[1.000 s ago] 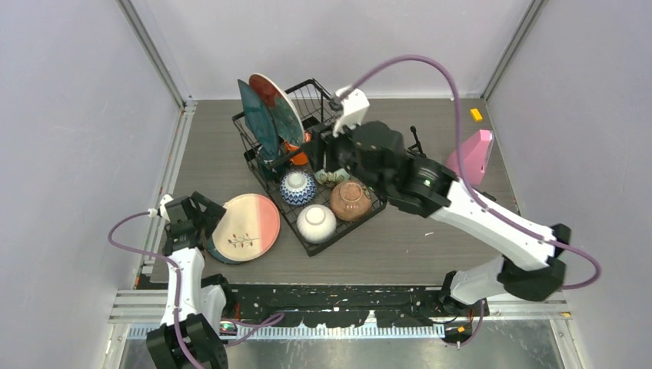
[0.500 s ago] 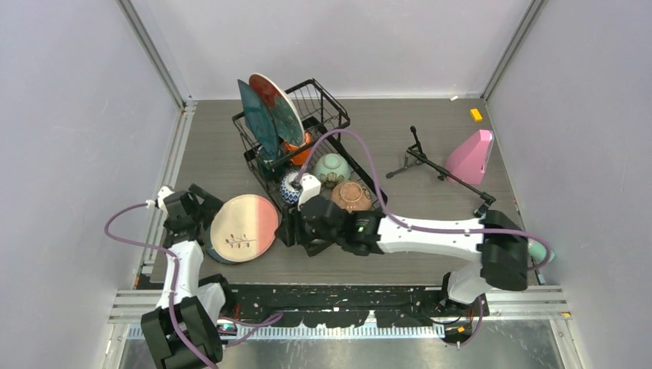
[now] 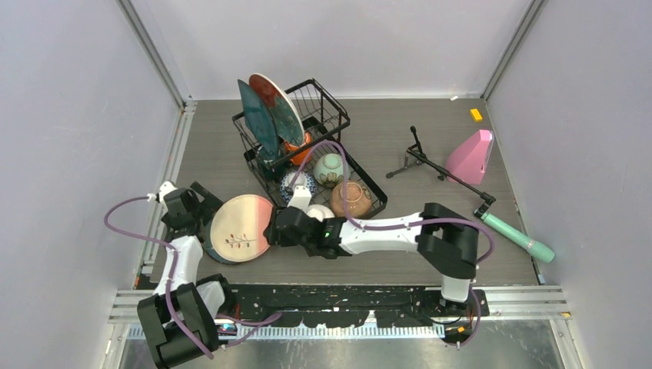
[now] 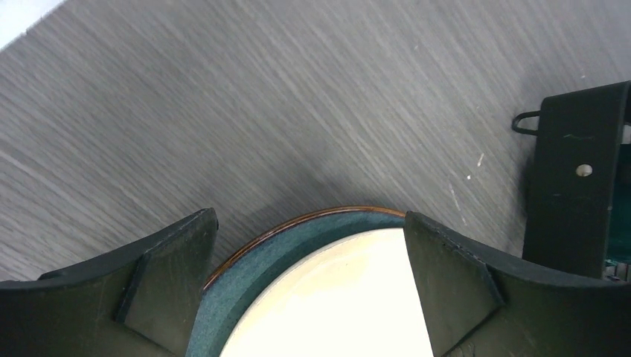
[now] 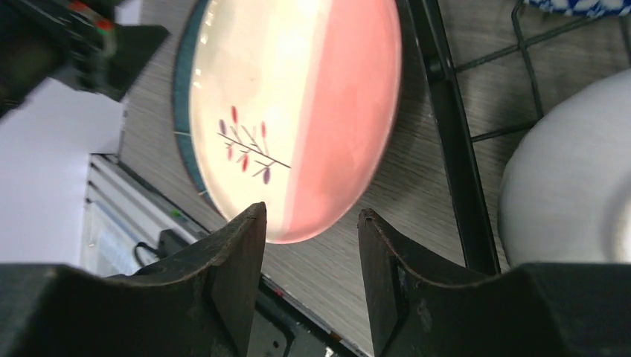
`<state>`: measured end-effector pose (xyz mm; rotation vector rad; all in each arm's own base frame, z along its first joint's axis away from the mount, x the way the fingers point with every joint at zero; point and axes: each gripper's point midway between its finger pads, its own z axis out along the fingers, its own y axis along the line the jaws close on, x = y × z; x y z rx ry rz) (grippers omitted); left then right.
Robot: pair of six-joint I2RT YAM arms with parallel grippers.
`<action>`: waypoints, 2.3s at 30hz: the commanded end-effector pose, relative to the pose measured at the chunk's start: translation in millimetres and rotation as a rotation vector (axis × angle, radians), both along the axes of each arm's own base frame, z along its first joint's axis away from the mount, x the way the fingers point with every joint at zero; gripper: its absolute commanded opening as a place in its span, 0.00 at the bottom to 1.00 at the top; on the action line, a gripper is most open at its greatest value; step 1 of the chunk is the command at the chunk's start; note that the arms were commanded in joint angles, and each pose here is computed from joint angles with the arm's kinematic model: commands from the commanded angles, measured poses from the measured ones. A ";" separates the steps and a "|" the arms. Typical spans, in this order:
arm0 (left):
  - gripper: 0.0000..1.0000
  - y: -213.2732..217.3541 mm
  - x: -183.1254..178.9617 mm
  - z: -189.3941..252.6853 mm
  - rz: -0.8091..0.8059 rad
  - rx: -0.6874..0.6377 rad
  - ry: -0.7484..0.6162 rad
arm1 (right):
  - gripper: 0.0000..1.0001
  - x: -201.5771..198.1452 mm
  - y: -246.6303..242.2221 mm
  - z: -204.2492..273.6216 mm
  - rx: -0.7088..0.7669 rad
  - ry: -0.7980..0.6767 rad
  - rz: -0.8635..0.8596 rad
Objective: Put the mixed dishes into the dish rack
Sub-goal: Pick up the plate from the corner of the board.
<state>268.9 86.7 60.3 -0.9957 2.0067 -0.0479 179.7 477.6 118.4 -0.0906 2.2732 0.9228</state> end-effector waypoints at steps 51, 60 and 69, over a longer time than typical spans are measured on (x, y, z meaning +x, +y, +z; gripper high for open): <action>0.85 -74.7 33.7 -32.7 -0.369 -0.392 0.074 | 0.14 53.3 40.8 -32.8 0.183 0.055 -0.201; 0.86 -63.3 41.3 -8.2 -0.346 -0.316 0.023 | 0.01 62.6 7.3 -8.6 0.044 -0.060 -0.235; 0.88 -64.7 33.5 -8.0 -0.359 -0.300 0.035 | 0.00 52.1 -8.9 10.8 0.026 -0.094 -0.169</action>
